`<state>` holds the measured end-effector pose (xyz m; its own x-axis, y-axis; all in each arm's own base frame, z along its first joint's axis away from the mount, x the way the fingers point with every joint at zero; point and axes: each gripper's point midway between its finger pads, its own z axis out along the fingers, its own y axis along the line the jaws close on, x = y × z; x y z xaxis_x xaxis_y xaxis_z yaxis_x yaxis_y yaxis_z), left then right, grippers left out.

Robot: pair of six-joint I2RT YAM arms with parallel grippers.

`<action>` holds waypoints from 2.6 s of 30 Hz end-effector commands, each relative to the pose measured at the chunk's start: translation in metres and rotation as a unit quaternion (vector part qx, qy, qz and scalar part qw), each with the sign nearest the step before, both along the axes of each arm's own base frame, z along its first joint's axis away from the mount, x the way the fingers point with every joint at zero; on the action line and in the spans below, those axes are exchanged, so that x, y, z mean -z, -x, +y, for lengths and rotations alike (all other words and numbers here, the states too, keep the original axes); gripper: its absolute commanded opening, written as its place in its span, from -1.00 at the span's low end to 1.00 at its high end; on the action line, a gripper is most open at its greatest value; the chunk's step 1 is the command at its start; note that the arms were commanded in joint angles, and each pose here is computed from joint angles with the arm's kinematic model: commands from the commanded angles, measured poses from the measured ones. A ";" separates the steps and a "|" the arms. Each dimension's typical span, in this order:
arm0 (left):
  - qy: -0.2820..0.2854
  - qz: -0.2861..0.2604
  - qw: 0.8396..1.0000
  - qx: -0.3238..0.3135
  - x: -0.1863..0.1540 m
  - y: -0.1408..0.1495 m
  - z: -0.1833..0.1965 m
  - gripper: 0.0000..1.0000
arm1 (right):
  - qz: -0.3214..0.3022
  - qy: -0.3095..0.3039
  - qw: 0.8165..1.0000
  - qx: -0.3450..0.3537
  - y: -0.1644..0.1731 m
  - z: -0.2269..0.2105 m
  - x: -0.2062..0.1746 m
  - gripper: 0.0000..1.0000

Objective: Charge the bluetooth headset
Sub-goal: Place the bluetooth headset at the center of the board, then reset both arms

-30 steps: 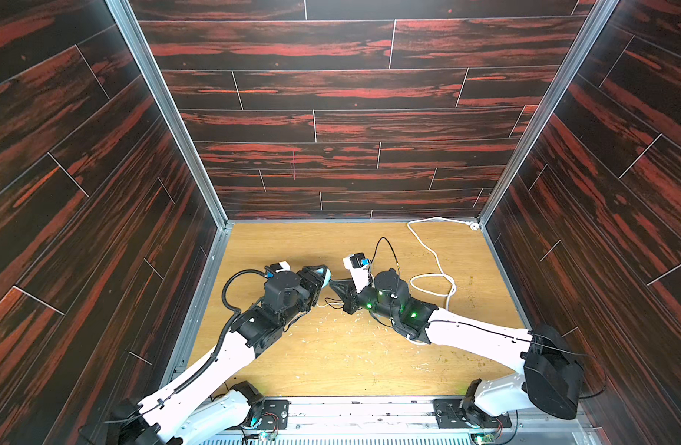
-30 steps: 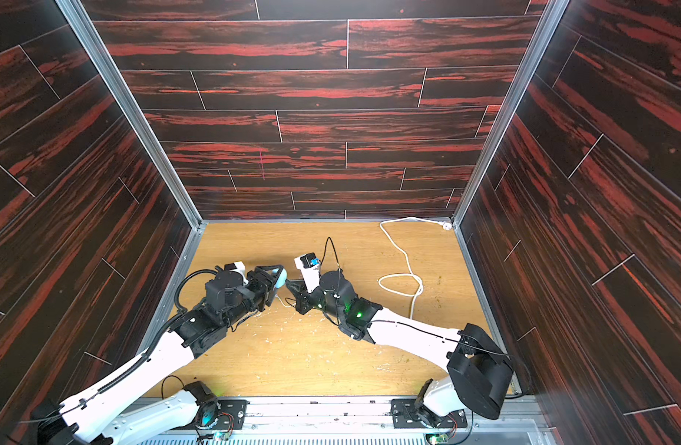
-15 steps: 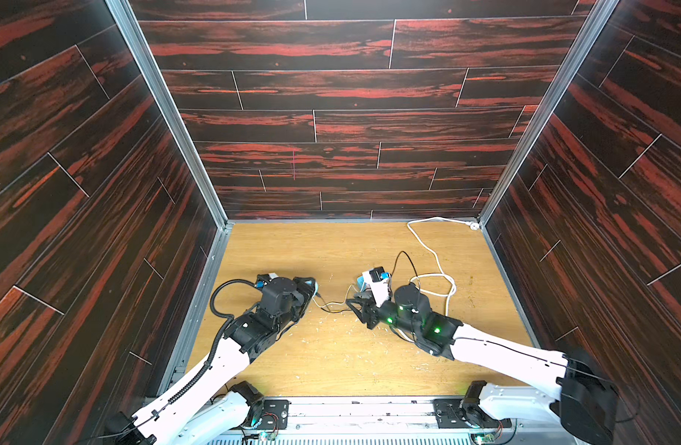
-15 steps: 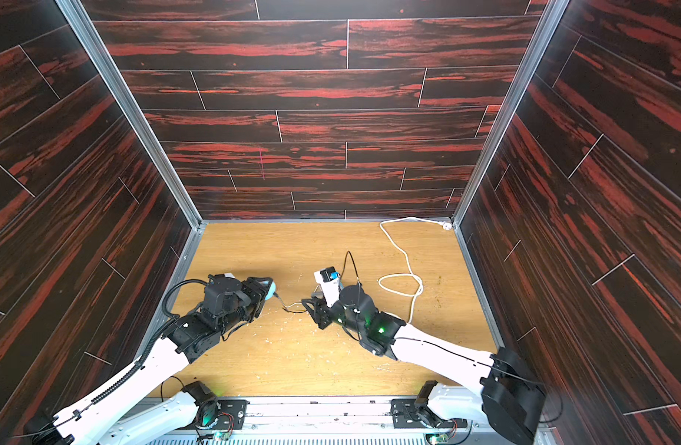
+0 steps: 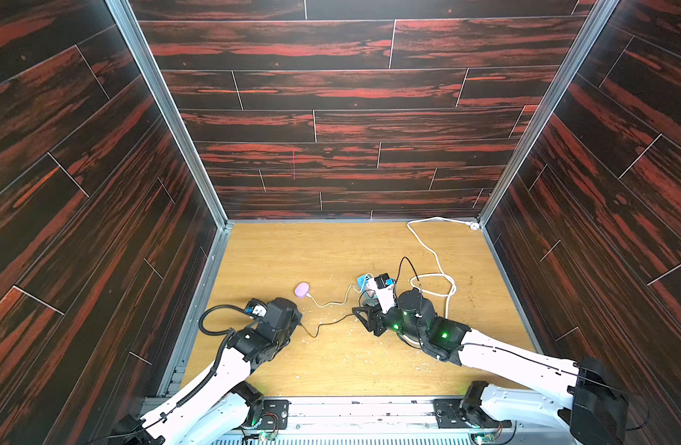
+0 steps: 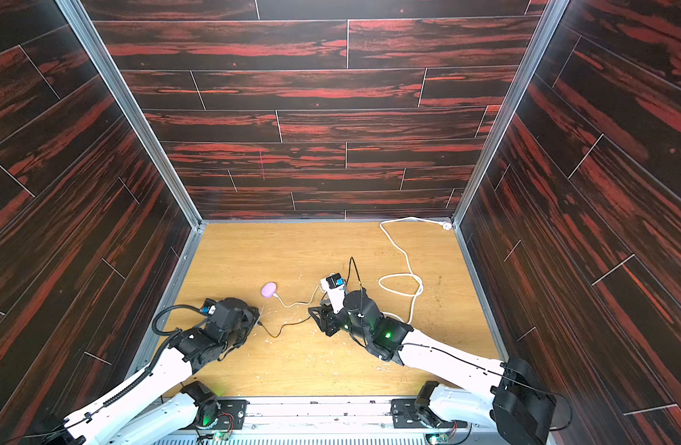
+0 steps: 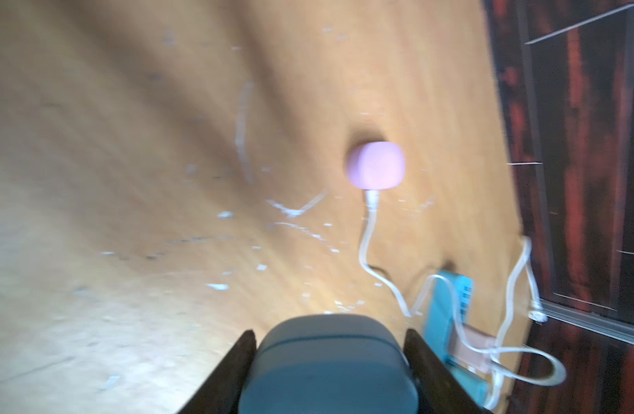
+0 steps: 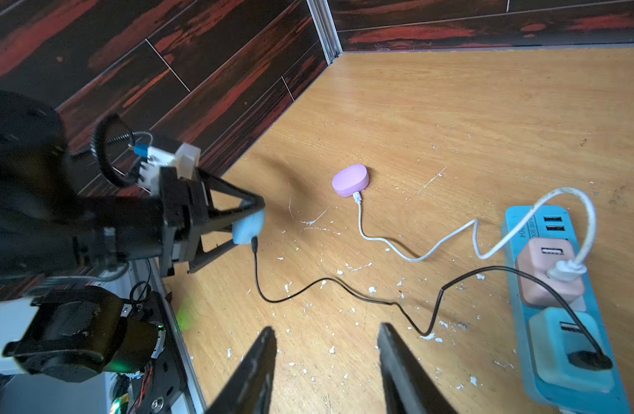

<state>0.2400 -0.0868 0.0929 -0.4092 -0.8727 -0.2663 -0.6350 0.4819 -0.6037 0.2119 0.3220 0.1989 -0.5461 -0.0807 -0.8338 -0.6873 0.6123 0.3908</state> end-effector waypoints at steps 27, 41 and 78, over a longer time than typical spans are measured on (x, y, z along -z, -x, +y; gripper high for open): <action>-0.071 0.120 0.990 -0.014 0.066 0.011 0.019 0.63 | 0.013 0.020 0.999 0.025 -0.001 -0.011 0.010 0.01; -0.207 0.019 0.977 0.043 -0.052 -0.010 0.048 1.00 | -0.008 0.053 0.980 0.189 -0.062 -0.092 -0.016 0.98; -0.537 -0.164 0.827 -0.028 -0.036 -0.112 0.161 0.96 | -0.218 0.102 0.843 0.482 -0.168 -0.349 0.071 0.97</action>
